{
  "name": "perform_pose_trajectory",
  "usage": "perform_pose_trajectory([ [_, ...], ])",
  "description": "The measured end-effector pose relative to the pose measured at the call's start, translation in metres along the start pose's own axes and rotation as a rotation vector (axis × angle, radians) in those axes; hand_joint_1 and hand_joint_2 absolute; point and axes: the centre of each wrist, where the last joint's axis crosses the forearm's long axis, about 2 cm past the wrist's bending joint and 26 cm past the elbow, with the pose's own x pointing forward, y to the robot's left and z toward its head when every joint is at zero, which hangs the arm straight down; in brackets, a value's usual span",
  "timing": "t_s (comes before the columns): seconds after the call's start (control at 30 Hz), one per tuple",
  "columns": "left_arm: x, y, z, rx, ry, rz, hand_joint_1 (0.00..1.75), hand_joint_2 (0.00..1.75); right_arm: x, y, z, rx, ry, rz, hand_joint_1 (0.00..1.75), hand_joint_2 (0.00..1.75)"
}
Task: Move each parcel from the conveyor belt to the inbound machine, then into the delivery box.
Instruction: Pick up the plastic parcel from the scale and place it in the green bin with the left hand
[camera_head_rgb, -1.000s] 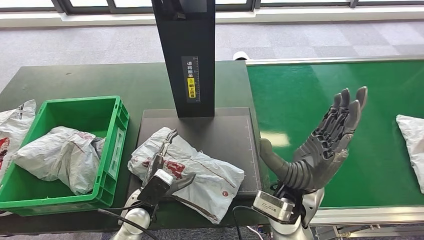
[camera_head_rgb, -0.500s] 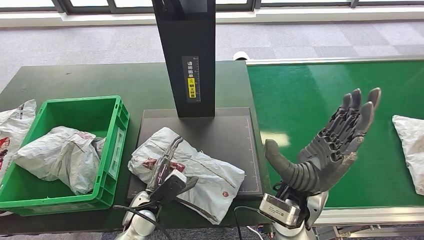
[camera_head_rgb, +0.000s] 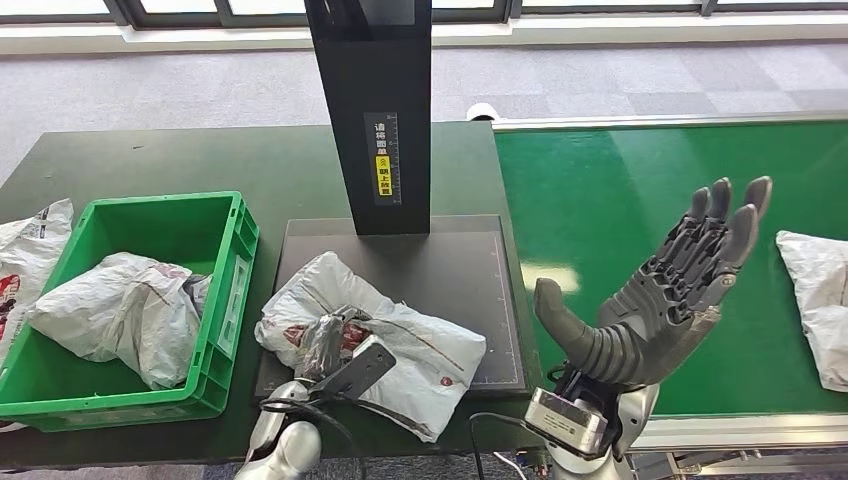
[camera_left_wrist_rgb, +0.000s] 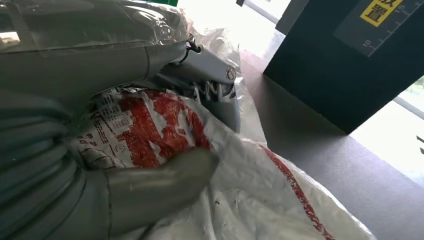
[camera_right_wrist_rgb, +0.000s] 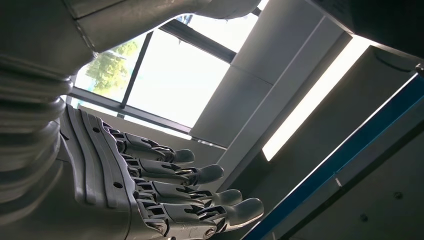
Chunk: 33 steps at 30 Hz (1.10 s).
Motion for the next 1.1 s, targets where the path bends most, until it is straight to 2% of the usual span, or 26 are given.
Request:
perform_pose_trajectory([
  [0.2, -0.0002, -0.0004, -0.0023, 0.004, 0.017, -0.049, 1.75, 1.75, 0.0, 0.0, 0.0, 0.0, 0.0, 0.0, 0.0, 1.75],
  [1.1, -0.0006, -0.0036, -0.0013, -0.008, 0.024, -0.048, 1.75, 1.75, 0.0, -0.0001, 0.0, 0.0, 0.0, 0.0, 0.0, 1.75],
])
